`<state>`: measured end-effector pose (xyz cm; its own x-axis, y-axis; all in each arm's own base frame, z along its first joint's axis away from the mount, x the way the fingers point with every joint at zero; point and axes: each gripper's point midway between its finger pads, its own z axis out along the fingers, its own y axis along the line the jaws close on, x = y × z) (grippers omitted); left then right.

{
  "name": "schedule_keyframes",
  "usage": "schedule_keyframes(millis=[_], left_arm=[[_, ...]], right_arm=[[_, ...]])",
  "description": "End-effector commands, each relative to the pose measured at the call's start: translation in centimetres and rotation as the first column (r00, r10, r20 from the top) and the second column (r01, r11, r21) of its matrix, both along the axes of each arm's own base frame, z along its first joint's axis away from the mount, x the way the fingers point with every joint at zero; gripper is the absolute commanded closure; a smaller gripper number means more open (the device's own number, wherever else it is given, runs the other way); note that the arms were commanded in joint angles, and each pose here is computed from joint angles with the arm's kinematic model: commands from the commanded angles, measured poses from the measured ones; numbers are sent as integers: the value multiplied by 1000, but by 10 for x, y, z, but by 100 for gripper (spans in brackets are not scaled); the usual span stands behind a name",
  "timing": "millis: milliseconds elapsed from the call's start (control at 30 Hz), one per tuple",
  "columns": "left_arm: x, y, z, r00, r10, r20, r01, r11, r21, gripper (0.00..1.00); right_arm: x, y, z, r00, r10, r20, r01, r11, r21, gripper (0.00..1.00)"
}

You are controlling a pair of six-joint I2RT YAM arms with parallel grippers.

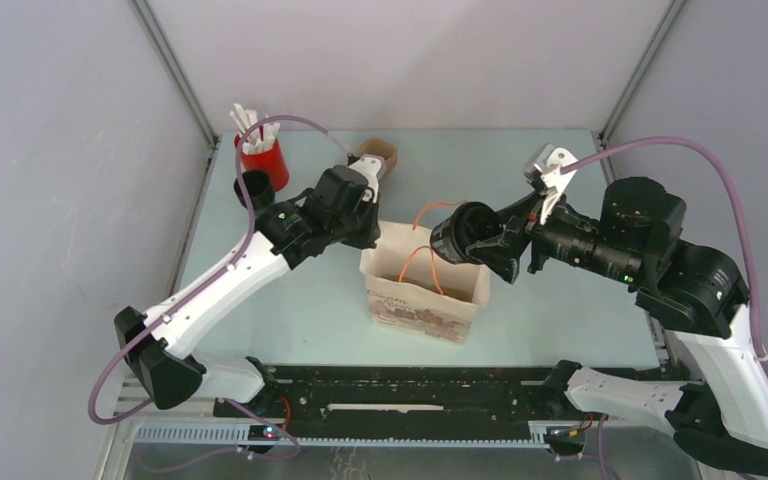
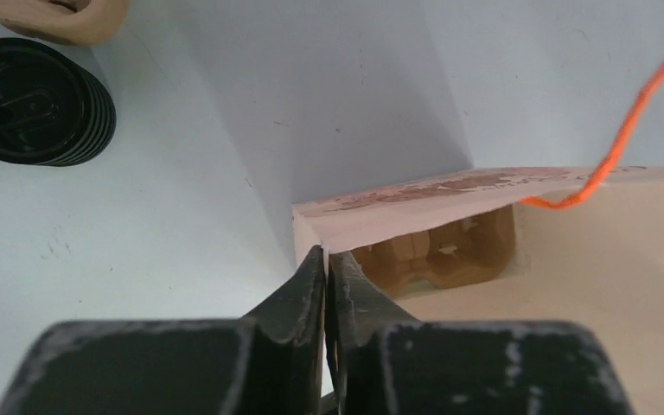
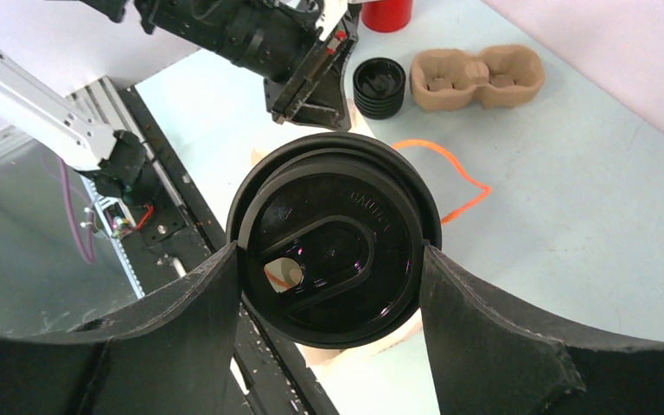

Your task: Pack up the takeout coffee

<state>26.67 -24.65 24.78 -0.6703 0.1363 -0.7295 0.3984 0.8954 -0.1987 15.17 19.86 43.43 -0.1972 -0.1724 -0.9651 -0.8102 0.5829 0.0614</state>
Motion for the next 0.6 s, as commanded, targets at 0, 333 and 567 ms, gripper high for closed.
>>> schedule_keyframes(millis=[0,333,567], left_arm=[[11,-2,32,987,-40,157,39,999,8,94],[-10,13,82,862,29,507,99,970,-224,100],[-27,35,63,825,133,549,74,938,-339,100]], right_arm=[[10,-2,-10,998,-33,46,36,996,-83,49],[3,34,-26,993,28,119,1,971,-240,50],[-23,83,-48,960,136,244,-31,920,-392,51]])
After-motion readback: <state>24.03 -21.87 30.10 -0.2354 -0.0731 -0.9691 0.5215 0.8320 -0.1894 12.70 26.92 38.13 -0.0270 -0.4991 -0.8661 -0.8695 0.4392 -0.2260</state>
